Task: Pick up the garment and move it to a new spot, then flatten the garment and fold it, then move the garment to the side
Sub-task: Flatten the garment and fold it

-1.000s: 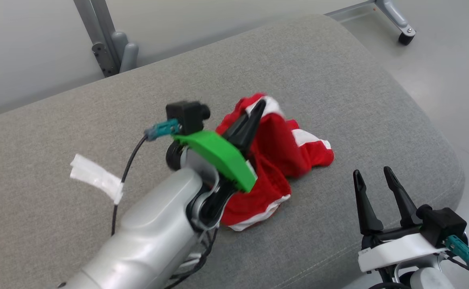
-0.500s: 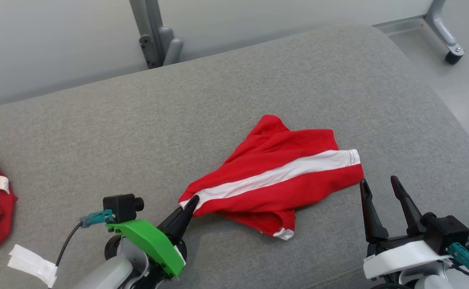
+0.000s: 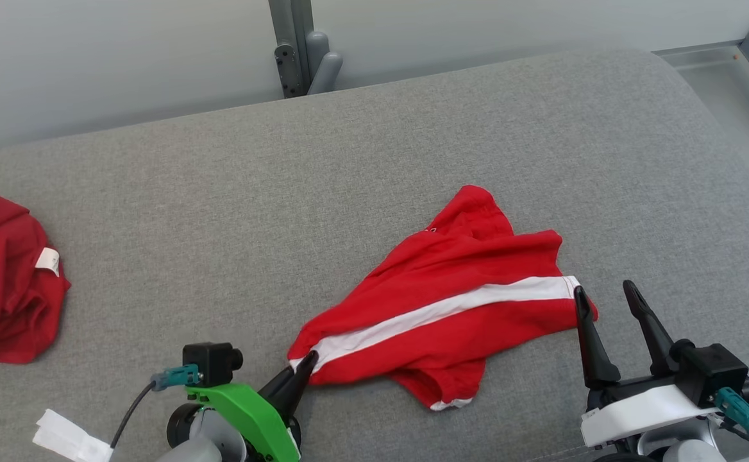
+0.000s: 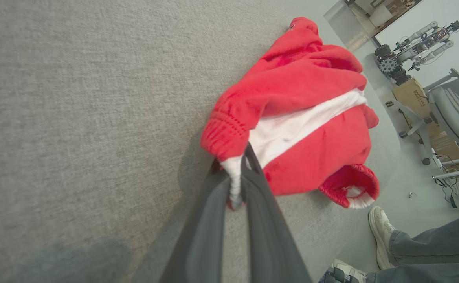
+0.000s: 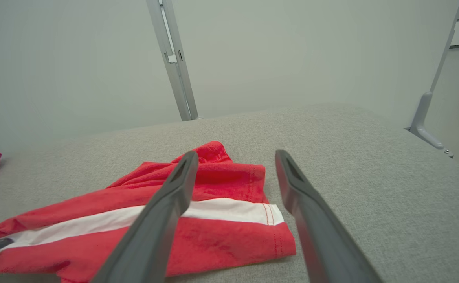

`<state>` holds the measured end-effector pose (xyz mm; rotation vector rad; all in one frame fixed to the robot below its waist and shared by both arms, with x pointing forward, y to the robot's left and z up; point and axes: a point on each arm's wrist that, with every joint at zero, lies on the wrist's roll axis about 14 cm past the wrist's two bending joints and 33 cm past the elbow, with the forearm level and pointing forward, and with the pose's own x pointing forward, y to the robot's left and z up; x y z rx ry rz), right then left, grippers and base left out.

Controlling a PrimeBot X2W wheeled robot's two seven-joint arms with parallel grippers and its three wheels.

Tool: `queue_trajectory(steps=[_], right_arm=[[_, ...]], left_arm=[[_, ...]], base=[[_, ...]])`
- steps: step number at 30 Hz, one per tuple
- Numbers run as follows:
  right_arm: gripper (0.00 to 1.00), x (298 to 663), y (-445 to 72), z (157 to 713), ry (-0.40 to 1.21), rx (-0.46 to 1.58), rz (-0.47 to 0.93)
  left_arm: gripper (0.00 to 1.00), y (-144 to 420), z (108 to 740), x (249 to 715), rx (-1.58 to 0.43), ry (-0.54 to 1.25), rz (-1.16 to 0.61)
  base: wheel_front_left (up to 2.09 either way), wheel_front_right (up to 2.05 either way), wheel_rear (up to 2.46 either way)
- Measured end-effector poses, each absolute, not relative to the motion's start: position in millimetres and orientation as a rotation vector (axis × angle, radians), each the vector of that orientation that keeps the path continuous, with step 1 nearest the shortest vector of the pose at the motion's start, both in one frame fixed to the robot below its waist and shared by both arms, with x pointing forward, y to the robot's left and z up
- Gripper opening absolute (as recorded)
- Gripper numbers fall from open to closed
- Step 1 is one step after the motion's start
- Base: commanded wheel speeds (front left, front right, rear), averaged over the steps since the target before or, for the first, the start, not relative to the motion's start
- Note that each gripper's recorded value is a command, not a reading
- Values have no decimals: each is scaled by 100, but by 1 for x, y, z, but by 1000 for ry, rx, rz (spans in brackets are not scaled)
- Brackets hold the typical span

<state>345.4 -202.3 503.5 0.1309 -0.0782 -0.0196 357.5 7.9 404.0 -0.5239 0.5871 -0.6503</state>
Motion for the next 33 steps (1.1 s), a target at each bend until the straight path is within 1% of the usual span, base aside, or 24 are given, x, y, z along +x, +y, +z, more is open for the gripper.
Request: queue_trajectory(steps=[1,2,3,9,14,19,24,27,30,33], right_arm=[[100,346,-202,503,-77,131,-19],[100,346,-202,503,-76,130,-19],[100,345,-202,503,-76,130,-19],[100,343,-203,504,-81,128,-20],[100,337,-207,510,-99,120,-27],[100,330,-216,520,-129,90,-43],[100,326,-229,526,-147,52,-70],[100,323,-236,523,-136,28,-80],[100,323,-239,524,-134,10,-82],[100,322,-243,524,-136,1,-92]], left_arm=[[36,8,402,356,-514,591,-653],[63,8,400,354,-494,591,-663],[100,8,400,354,-486,588,-665],[100,9,403,351,-483,560,-655],[100,22,410,356,-427,496,-589],[100,47,435,364,-385,358,-477],[100,76,462,362,-286,187,-363],[100,85,459,347,-239,165,-332],[100,97,468,344,-215,113,-292],[100,110,467,337,-200,99,-256]], base=[[0,0,0],[0,0,0],[0,0,0],[0,0,0],[0,0,0],[0,0,0],[0,0,0],[0,0,0],[0,0,0],[0,0,0]])
